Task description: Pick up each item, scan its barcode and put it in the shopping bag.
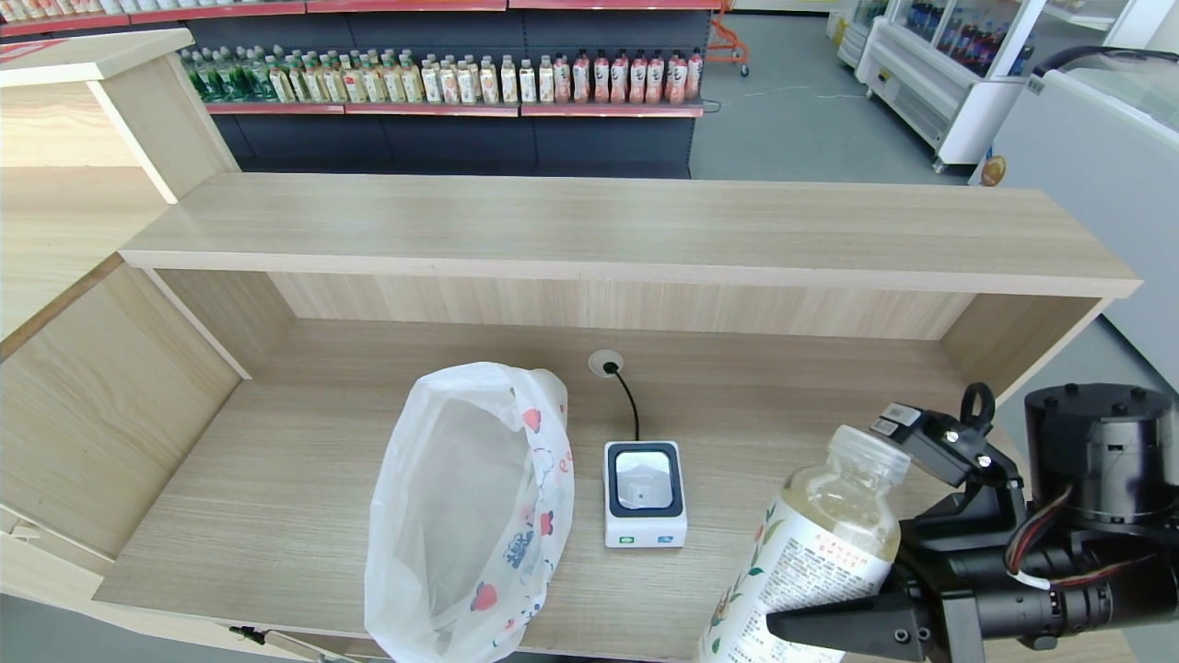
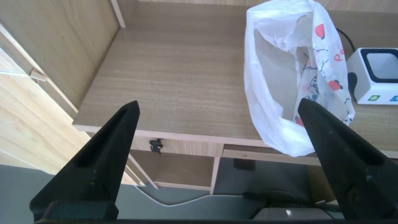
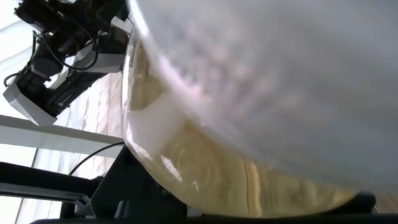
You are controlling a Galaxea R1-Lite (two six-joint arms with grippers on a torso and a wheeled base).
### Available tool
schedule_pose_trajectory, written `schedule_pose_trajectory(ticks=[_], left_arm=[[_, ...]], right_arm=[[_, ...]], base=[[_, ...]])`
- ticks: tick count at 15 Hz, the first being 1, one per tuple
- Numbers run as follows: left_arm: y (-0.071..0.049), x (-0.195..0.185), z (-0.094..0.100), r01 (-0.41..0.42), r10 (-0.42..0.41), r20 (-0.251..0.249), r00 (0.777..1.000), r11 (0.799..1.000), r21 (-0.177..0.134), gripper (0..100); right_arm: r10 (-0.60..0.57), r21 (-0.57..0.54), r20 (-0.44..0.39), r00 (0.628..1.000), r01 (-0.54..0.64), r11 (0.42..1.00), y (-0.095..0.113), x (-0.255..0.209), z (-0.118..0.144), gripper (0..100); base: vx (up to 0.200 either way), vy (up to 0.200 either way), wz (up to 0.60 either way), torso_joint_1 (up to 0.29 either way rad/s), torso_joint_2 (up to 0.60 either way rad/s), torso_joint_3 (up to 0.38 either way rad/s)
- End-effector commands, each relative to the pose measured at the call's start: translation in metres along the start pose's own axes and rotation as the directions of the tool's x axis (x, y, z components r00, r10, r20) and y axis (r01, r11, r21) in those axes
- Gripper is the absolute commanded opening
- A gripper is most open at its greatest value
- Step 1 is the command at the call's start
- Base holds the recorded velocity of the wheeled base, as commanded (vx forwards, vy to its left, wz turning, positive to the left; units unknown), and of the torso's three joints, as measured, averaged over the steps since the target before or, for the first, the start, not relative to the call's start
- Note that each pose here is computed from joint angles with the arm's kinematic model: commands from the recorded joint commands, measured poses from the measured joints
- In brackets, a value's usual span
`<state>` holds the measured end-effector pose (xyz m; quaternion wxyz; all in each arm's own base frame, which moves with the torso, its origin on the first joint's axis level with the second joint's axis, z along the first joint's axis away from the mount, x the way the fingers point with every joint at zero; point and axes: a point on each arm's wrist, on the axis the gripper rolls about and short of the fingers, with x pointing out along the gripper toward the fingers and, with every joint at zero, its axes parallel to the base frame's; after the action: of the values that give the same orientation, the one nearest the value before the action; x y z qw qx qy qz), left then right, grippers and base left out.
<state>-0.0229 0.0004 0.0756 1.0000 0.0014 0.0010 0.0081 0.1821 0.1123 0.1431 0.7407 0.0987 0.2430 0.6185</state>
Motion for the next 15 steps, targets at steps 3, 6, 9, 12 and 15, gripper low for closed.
schedule_pose_trajectory(ticks=[3, 6, 9, 12, 15], left_arm=[[0.0, 0.0, 0.0, -0.001, 0.001, 0.0, 1.0, 1.0, 0.0, 100], [0.0, 0.0, 0.0, -0.001, 0.001, 0.0, 1.0, 1.0, -0.001, 100], [0.0, 0.0, 0.0, -0.001, 0.001, 0.0, 1.0, 1.0, -0.001, 100], [0.0, 0.0, 0.0, -0.001, 0.001, 0.0, 1.0, 1.0, 0.0, 100], [0.0, 0.0, 0.0, -0.001, 0.001, 0.0, 1.0, 1.0, -0.001, 100]], right_arm=[[-0.001, -0.009, 0.007, 1.0, 0.001, 1.0, 0.002, -0.002, 0.001, 0], [-0.068, -0.202, 0.035, 0.997, 0.074, 0.977, -0.002, -0.009, 0.004, 0], [-0.555, -0.735, 0.165, 0.815, 0.477, 0.482, -0.043, -0.057, 0.014, 0], [-0.575, -0.796, 0.26, 0.776, 0.509, 0.327, -0.046, -0.068, 0.019, 0], [-0.543, -0.826, 0.425, 0.724, 0.555, 0.095, -0.045, -0.07, 0.037, 0]], base=[[0.0, 0.0, 0.0, 0.0, 0.0, 0.0], [0.0, 0.0, 0.0, 0.0, 0.0, 0.0], [0.0, 0.0, 0.0, 0.0, 0.0, 0.0], [0.0, 0.0, 0.0, 0.0, 0.0, 0.0], [0.0, 0.0, 0.0, 0.0, 0.0, 0.0]])
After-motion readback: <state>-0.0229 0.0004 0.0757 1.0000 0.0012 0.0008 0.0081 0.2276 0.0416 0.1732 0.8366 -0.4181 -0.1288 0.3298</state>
